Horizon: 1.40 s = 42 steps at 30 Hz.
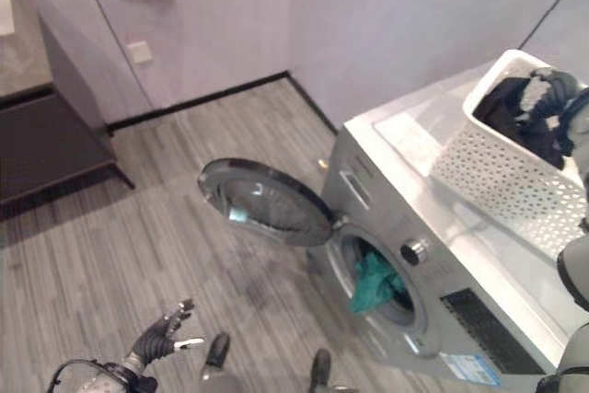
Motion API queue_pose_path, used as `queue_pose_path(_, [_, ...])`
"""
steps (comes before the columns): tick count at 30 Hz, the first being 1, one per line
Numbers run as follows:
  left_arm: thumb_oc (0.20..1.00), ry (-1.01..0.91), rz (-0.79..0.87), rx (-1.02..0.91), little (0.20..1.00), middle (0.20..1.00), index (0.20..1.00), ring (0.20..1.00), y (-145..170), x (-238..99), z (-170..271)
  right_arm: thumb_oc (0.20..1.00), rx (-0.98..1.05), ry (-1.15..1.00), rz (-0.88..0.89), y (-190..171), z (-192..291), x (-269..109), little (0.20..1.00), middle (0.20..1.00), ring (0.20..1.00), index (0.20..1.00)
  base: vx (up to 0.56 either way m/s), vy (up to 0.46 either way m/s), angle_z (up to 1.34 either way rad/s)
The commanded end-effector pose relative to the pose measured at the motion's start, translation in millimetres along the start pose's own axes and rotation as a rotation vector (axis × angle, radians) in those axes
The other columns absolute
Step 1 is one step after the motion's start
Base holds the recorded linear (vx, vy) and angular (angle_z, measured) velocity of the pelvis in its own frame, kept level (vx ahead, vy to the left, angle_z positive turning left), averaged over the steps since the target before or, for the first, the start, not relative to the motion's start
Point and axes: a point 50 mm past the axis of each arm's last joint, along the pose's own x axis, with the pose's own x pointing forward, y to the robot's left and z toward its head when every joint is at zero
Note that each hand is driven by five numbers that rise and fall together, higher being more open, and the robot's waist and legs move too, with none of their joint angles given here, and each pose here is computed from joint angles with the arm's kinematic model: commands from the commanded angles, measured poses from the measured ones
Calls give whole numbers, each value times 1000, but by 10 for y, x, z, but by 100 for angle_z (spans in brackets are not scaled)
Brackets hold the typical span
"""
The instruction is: Grab the laundry basket,head to the washer,open it,put in the laundry and shut it.
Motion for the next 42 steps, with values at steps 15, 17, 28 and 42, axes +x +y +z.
queue_pose_path(15, [1000, -200, -5, 8, 1000, 1000, 1000, 1000, 66, 121, 434, 1000, 14, 41, 12, -246, -251, -125, 1000, 1000, 1000, 1000, -26, -34, 6])
queue_pose_path(17, [1000, -205, -10, 7, 1000, 1000, 1000, 1000, 55, 120, 440, 1000, 13, 20, 67, -130, -232, -110, 1000, 1000, 1000, 1000, -10, -24, 6])
queue_pose_path(28, [1000, -203, 9, 14, 1000, 1000, 1000, 1000, 63, 151, 445, 200, 31, -39, 59, -153, -111, -105, 200, 200, 200, 200, 5, 3, -1])
queue_pose_path(42, [1000, -169, 63, 55, 1000, 1000, 1000, 1000, 244, 153, 417, 200, 338, -274, -320, -1009, 186, -375, 200, 200, 200, 200, 57, 14, -4])
